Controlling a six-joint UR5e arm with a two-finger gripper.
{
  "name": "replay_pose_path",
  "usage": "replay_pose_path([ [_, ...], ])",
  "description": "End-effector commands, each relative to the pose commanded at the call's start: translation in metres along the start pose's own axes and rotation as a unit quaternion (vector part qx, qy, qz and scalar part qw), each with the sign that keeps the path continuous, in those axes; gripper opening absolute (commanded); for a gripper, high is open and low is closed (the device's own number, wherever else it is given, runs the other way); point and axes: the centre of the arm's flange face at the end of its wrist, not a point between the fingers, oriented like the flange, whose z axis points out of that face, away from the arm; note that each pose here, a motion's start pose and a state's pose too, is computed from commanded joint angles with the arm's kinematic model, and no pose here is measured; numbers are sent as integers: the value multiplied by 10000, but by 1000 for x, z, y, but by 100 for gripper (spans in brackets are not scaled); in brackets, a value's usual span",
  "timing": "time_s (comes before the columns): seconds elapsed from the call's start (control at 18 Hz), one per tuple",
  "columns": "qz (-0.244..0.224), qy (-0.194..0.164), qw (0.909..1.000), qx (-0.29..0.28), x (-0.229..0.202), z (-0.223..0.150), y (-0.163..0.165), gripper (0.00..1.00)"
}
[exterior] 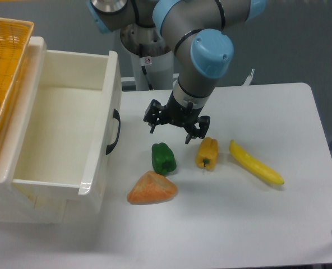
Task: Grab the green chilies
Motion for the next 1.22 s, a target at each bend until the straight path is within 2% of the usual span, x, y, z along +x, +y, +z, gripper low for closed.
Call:
replay_pose_path([
  [0.83,-123,107,9998,-145,0,16,5,100],
  [0.94,-251,119,9995,-166,0,20,6,100],
  [1.11,-746,200,9966,-281,0,37,12,100],
  [1.22,-913,202,9951,-307,-6,49,10,100],
])
